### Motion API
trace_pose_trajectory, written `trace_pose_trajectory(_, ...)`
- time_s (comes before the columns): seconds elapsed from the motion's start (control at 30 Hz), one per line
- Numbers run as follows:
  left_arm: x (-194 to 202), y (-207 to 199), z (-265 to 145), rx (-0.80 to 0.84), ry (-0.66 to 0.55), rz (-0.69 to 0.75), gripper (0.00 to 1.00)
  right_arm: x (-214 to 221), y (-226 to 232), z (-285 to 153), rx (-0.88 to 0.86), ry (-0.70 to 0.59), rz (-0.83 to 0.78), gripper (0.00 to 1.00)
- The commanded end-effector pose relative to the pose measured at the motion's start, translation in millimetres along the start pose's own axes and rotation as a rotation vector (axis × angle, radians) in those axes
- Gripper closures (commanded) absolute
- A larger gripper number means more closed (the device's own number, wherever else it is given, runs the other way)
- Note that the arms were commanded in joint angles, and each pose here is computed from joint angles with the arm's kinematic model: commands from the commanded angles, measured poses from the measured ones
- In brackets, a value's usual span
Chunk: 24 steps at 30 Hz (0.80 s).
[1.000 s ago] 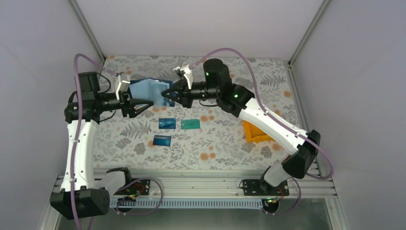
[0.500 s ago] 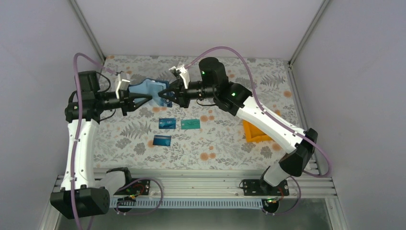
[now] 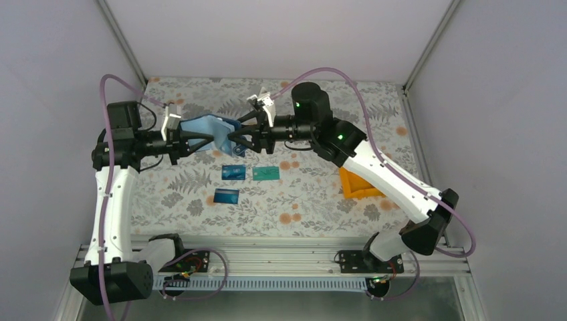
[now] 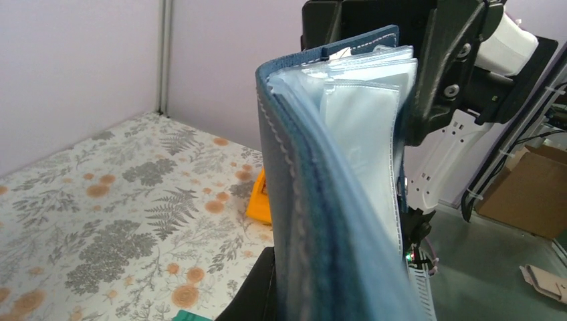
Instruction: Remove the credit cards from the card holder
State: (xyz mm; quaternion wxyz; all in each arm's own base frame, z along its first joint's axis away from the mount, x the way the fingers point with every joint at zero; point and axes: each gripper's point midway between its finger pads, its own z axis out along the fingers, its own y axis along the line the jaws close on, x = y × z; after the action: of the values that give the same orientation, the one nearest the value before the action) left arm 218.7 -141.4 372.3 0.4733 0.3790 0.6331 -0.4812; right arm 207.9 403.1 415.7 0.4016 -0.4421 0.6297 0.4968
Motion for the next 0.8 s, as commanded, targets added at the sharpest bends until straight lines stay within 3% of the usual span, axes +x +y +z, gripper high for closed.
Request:
trace_pose_trajectory(0.0, -11, -15, -2, 0.055, -0.034, 0.058, 0.98, 6, -10, -10, 0.059, 0.008, -0.006, 0.54)
trace_pose_trajectory(0.4, -12, -18, -3, 0.064, -0.042, 0.068, 0.98, 18, -15, -20, 0.082, 0.043, -0.025, 0.36)
trace_pose_trajectory(0.53, -13, -20, -3, 0.072, -0.046, 0.074, 0.97, 23, -25, -18, 0.109, 0.053, 0.007, 0.38)
trace_pose_trajectory(0.77, -10, -17, -3, 0.061, -0.040, 0.064, 0.98, 15, -17, 0, -0.003, 0.047, 0.022, 0.39)
